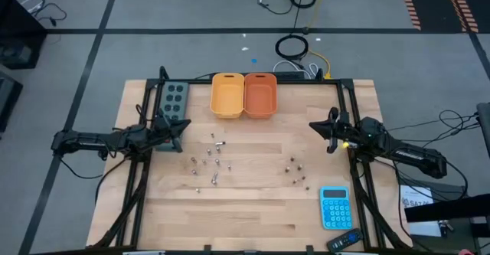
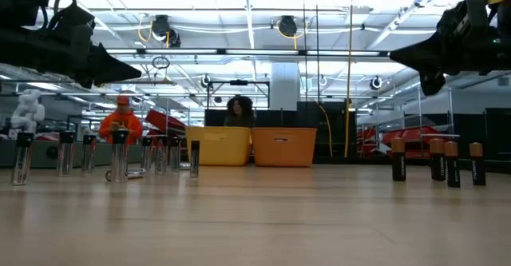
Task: Sort batteries
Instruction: Put the black battery into the orange bin
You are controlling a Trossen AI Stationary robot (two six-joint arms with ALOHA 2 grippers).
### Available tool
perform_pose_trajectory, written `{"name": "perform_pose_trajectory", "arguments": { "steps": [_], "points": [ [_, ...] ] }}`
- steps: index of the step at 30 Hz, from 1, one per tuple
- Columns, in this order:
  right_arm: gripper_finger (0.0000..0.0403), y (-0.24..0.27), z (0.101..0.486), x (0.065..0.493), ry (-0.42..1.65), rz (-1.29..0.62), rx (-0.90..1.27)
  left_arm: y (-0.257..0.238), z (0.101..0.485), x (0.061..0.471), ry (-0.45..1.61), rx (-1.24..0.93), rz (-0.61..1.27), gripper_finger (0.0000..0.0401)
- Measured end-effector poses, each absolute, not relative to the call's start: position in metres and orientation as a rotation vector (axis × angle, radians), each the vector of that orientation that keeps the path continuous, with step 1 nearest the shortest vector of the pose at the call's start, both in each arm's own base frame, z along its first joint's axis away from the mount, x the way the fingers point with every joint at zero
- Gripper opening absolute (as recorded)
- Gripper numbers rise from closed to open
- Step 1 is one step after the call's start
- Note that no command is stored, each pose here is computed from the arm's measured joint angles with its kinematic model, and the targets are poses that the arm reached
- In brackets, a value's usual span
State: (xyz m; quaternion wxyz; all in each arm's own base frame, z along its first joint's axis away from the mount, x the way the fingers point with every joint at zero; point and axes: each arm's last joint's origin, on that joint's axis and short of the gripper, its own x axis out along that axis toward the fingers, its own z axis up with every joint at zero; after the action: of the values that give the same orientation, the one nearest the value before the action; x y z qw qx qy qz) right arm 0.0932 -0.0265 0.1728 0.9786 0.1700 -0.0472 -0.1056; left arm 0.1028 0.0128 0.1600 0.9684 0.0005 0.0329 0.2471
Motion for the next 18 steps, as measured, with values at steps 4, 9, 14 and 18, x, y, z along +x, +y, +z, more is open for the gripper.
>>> {"name": "perform_pose_trajectory", "arguments": {
  "steps": [4,9,14,18],
  "points": [
    [0.0000,-0.0233,0.1699,0.0963,-0.026,-0.083,0.389,0.0128,0.1601,0.1028,0.066,0.001,0.500,0.0010],
    [0.0000,-0.0231,0.1653,0.1004,0.046,-0.048,0.407,0.0128,0.1600,0.1028,0.066,0.001,0.500,0.0010],
    [0.0000,-0.0268,0.1617,0.1025,0.072,-0.155,0.355,0.0128,0.1600,0.1028,0.066,0.001,0.500,0.0010],
    [0.0000,-0.0277,0.1639,0.1031,0.042,-0.175,0.414,0.0128,0.1600,0.1028,0.066,0.001,0.500,0.0010]
  ]
}}
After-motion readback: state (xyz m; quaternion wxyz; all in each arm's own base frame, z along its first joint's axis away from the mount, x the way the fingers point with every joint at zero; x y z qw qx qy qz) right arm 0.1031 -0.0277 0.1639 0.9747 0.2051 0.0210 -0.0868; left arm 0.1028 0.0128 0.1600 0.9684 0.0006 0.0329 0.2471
